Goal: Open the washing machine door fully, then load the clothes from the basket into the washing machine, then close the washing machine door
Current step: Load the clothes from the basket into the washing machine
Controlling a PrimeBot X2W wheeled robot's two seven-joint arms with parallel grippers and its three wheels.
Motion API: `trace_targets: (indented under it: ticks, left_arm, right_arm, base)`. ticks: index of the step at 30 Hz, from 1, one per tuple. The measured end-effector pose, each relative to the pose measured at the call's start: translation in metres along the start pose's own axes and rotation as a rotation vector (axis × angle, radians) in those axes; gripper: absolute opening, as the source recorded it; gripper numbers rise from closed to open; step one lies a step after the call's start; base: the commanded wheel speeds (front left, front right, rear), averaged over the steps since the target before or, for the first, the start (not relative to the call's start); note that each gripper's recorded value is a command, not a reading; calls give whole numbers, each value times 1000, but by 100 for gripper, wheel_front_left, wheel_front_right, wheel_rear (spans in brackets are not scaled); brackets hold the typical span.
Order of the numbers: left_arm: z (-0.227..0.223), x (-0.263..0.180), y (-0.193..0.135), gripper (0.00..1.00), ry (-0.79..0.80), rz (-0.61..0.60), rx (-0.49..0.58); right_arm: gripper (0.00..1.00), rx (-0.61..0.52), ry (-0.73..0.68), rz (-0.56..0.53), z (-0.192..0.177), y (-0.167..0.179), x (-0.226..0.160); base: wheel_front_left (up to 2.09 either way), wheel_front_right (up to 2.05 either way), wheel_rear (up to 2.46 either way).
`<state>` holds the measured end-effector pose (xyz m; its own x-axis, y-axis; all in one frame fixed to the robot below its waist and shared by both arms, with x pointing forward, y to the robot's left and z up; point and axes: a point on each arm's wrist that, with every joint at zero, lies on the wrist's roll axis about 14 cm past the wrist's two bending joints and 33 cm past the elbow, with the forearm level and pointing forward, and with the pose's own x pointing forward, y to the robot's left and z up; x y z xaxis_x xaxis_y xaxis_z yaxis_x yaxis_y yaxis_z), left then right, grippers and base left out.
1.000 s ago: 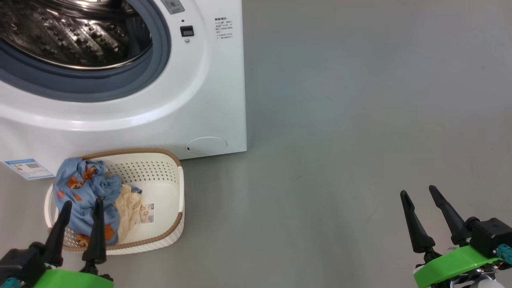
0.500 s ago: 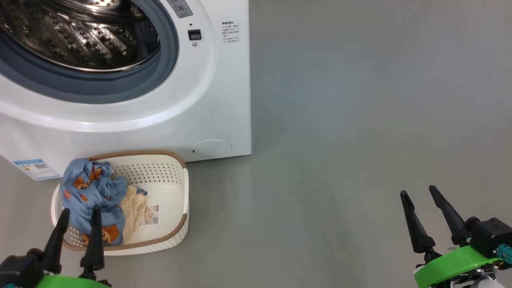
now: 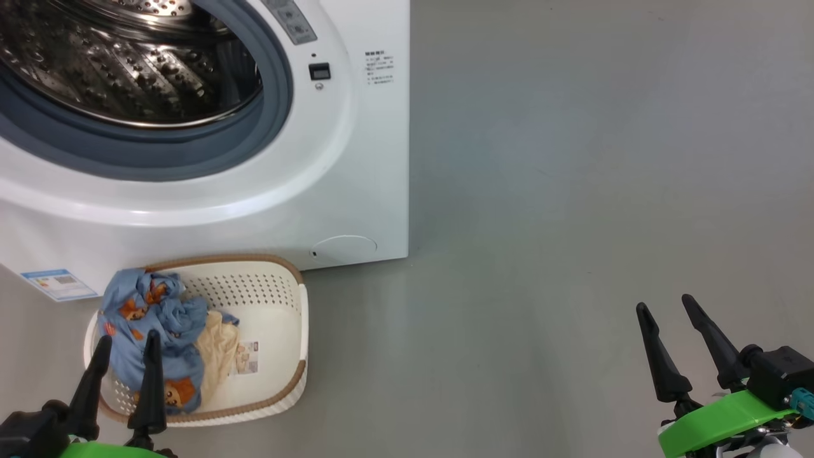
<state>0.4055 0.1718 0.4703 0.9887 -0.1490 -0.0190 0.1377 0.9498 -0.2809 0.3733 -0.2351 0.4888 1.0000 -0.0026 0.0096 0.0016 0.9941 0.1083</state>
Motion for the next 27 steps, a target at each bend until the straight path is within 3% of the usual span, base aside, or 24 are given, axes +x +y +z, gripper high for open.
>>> trace_targets:
  ticks: [12,27]
  left_arm:
    - [-5,3,2,100,12,2,1]
    - [-24,6,5,100,64,23,0]
  right_arm:
    - [100,2,16,1,-6,1,3]
    - [100,11,40,4,-15,4,7]
  base:
    - [103,-118,16]
    - [8,-8,0]
